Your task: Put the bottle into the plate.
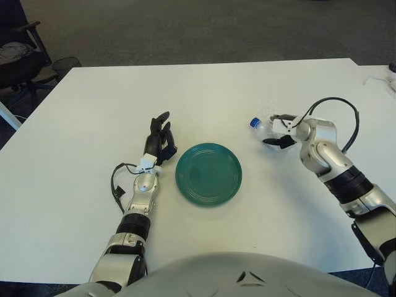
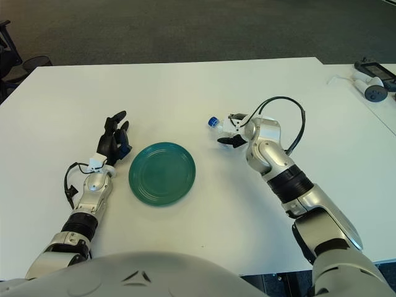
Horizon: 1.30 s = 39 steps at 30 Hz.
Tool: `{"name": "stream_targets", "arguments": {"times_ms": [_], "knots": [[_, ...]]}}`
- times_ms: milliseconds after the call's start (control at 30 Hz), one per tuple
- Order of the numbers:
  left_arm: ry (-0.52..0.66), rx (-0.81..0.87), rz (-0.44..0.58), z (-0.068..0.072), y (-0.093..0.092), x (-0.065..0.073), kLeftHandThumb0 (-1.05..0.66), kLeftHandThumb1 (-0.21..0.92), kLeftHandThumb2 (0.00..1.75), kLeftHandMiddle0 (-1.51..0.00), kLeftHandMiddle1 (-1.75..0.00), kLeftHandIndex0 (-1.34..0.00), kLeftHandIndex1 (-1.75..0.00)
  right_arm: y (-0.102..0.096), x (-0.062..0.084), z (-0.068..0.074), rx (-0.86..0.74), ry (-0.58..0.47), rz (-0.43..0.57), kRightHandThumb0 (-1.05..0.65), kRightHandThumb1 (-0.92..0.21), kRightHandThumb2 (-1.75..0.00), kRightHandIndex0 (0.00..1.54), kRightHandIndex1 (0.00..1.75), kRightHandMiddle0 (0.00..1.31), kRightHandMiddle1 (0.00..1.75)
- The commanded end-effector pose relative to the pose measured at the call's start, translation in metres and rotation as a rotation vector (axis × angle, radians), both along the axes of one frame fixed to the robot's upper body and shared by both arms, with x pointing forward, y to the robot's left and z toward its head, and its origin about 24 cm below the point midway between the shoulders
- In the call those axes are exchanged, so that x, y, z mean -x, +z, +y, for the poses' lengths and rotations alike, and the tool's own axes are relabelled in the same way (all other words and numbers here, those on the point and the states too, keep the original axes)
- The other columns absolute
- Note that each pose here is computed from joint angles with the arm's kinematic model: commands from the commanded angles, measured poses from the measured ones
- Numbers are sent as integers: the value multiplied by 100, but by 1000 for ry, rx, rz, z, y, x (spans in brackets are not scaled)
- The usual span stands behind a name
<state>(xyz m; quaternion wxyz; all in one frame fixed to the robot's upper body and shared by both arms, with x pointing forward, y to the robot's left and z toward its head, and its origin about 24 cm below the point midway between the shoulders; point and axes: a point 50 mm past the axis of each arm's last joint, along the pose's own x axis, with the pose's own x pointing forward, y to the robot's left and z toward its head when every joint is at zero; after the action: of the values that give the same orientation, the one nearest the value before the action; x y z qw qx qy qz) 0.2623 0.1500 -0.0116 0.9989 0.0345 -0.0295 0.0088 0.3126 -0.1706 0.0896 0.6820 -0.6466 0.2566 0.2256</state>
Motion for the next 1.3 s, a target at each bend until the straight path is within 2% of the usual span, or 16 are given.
{"name": "stream_targets", "arguments": {"times_ms": [0,167,600,867,1267], "knots": [[14,6,174,-3,-35,26,-87,92,96,-39,-1,0,-81,-30,9,0,14,-2,64,-105,-92,-65,0,0,0,0],[15,6,173,-3,-34,25,-87,92,95,-39,-1,0,-80,-52,14,-3,3,-12,88,-105,-92,-63,0,0,0,0],[23,10,165,-5,-34,26,-86,92,95,-39,-1,0,-80,-57,16,-3,7,28,103,-105,-92,-64,0,0,0,0],[29,15,172,-5,-36,28,-85,92,94,-39,-1,0,-80,-69,16,-5,4,16,114,-105,-92,-65,0,0,0,0],[37,12,171,-3,-36,29,-86,92,94,-40,-1,0,-82,-76,18,-10,7,15,126,-105,-92,-65,0,0,0,0]]}}
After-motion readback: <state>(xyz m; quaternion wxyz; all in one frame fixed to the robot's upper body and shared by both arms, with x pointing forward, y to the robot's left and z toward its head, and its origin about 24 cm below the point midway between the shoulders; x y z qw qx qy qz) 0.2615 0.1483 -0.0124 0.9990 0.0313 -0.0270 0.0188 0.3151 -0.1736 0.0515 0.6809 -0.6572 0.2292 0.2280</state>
